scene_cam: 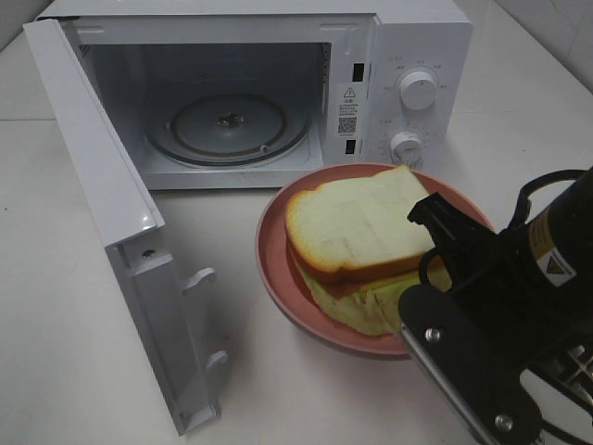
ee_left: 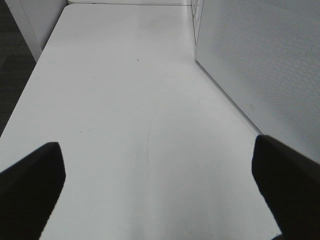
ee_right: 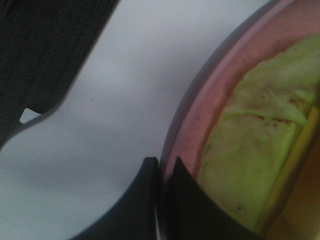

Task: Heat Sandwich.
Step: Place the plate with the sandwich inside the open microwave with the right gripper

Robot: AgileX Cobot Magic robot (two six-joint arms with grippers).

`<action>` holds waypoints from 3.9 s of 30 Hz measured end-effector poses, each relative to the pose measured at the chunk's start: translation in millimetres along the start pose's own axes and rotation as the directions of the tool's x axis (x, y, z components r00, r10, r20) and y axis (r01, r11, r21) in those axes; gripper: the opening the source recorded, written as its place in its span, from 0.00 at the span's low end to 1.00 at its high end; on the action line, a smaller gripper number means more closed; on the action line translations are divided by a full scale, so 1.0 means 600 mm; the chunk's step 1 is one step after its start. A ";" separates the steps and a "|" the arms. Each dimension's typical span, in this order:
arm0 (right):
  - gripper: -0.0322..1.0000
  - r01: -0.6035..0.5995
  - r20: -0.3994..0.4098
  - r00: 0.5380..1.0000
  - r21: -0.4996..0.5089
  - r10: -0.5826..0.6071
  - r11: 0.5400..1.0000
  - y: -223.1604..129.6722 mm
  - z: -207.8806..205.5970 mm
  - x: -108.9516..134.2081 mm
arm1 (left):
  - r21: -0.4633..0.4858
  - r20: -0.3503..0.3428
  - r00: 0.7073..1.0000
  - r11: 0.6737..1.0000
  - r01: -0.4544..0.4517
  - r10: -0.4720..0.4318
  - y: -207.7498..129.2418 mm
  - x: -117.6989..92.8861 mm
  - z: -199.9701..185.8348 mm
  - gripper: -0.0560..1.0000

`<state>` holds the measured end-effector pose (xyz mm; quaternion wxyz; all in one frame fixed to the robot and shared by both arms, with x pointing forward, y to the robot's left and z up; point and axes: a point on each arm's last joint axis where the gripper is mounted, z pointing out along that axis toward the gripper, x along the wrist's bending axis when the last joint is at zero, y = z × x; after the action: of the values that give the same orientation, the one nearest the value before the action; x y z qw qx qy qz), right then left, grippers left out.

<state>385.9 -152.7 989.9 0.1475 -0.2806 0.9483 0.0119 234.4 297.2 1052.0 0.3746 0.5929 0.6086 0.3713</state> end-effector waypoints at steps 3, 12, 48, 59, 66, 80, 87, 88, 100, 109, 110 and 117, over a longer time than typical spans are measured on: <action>0.05 0.006 -0.014 1.000 0.009 -0.005 1.000 -0.023 0.008 -0.006 | 0.000 0.000 1.000 1.000 0.000 0.000 0.000 0.000 0.000 0.96; 0.05 0.039 -0.016 0.999 -0.029 -0.039 0.999 -0.033 0.032 -0.026 | 0.000 0.000 1.000 1.000 0.000 0.000 0.000 0.000 0.000 0.96; 0.05 0.097 -0.029 0.995 -0.046 -0.098 0.994 -0.006 0.091 -0.204 | 0.000 0.000 1.000 1.000 0.000 0.000 0.000 0.000 0.000 0.96; 0.05 0.076 -0.038 0.996 -0.062 -0.079 0.995 0.000 0.102 -0.232 | 0.000 0.000 1.000 1.000 0.000 0.000 0.000 0.000 0.000 0.96; 0.05 0.073 -0.048 0.996 -0.062 -0.076 0.995 0.002 0.103 -0.253 | 0.000 0.000 1.000 1.000 0.000 0.000 0.000 0.000 0.000 0.96; 0.05 0.052 -0.050 0.997 -0.062 -0.056 0.997 0.009 0.116 -0.305 | 0.000 0.000 1.000 1.000 0.000 0.000 0.000 0.000 0.000 0.96; 0.05 0.014 -0.033 0.999 -0.058 -0.016 0.998 0.012 0.121 -0.334 | 0.000 0.000 1.000 1.000 0.000 0.000 0.000 0.000 0.000 0.96; 0.05 0.013 -0.034 0.999 -0.058 -0.015 0.998 0.012 0.123 -0.337 | 0.000 0.000 1.000 1.000 0.000 0.000 0.000 0.000 0.000 0.96; 0.05 -0.025 -0.019 1.000 -0.033 0.024 0.999 0.014 0.140 -0.376 | 0.000 0.000 1.000 1.000 0.000 0.000 0.000 0.000 0.000 0.96; 0.05 -0.067 0.005 0.998 -0.021 0.067 0.998 0.016 0.149 -0.408 | 0.000 0.000 1.000 1.000 0.000 0.000 0.000 0.000 0.000 0.96; 0.05 -0.069 0.013 0.997 -0.021 0.070 0.997 0.017 0.152 -0.415 | 0.000 0.000 1.000 1.000 0.000 0.000 0.000 0.000 0.000 0.96; 0.05 -0.099 0.020 0.995 -0.019 0.100 0.995 0.020 0.172 -0.433 | 0.000 0.000 1.000 1.000 0.000 0.000 0.000 0.000 0.000 0.96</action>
<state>615.1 5.6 965.0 0.1542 -0.2342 0.9594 0.0308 234.4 297.2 1052.0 0.3746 0.5929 0.6086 0.3713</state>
